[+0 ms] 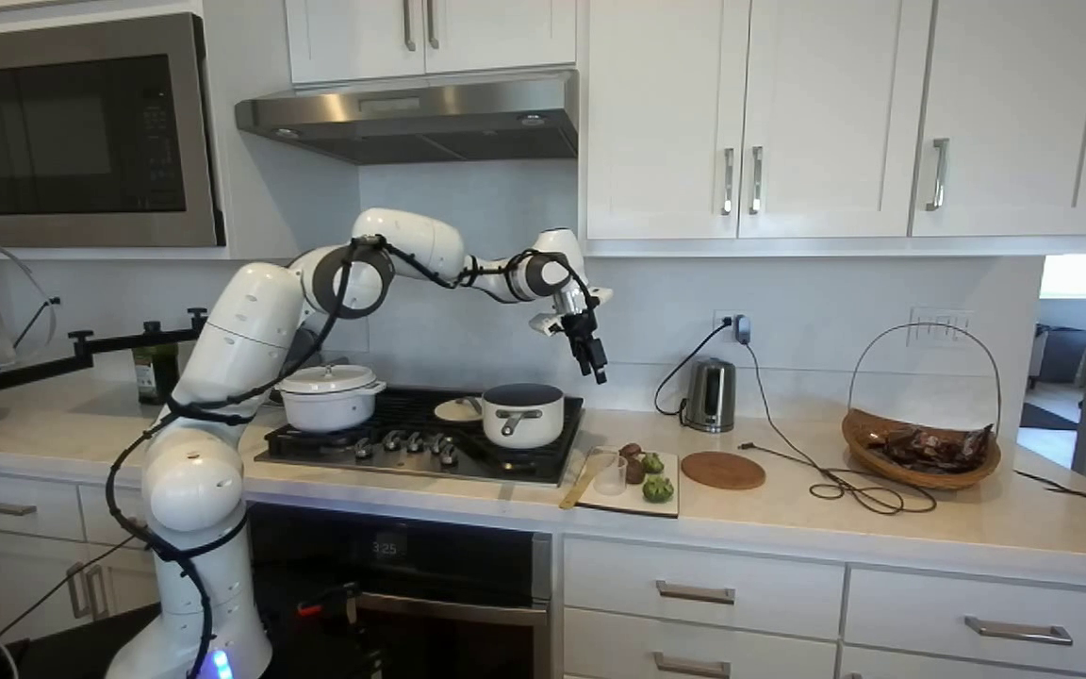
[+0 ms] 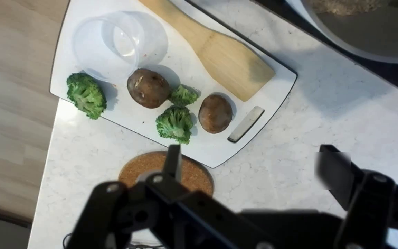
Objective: Take the brown object from the chopping board and place it in the white pot
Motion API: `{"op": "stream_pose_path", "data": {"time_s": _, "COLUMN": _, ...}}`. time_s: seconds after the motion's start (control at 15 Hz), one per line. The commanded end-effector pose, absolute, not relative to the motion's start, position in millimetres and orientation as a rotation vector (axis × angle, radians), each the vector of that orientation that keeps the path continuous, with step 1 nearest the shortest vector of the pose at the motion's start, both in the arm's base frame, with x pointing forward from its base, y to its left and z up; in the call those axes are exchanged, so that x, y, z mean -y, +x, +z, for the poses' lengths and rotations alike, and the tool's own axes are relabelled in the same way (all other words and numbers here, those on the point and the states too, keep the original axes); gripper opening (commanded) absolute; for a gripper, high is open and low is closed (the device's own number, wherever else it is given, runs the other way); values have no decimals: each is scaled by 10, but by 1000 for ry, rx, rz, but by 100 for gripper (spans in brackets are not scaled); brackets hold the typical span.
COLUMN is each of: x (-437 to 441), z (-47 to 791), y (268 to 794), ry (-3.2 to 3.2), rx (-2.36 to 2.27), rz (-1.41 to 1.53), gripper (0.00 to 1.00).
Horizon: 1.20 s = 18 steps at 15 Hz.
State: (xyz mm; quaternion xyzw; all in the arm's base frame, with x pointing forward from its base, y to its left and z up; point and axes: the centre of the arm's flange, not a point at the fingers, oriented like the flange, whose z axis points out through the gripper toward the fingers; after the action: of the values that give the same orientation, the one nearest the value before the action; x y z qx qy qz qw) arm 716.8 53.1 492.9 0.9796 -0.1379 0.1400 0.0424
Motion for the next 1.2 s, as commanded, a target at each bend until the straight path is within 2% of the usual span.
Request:
{"op": "stream_pose_path", "data": {"time_s": 0.0, "x": -514, "z": 4854, "y": 7485, "ry": 2999, "rx": 440, "rz": 416, "gripper": 100}}
{"op": "stream_pose_path", "data": {"time_s": 1.13, "x": 3, "z": 4006, "y": 7869, "ry": 3026, "rx": 496, "rz": 275, "gripper": 100}}
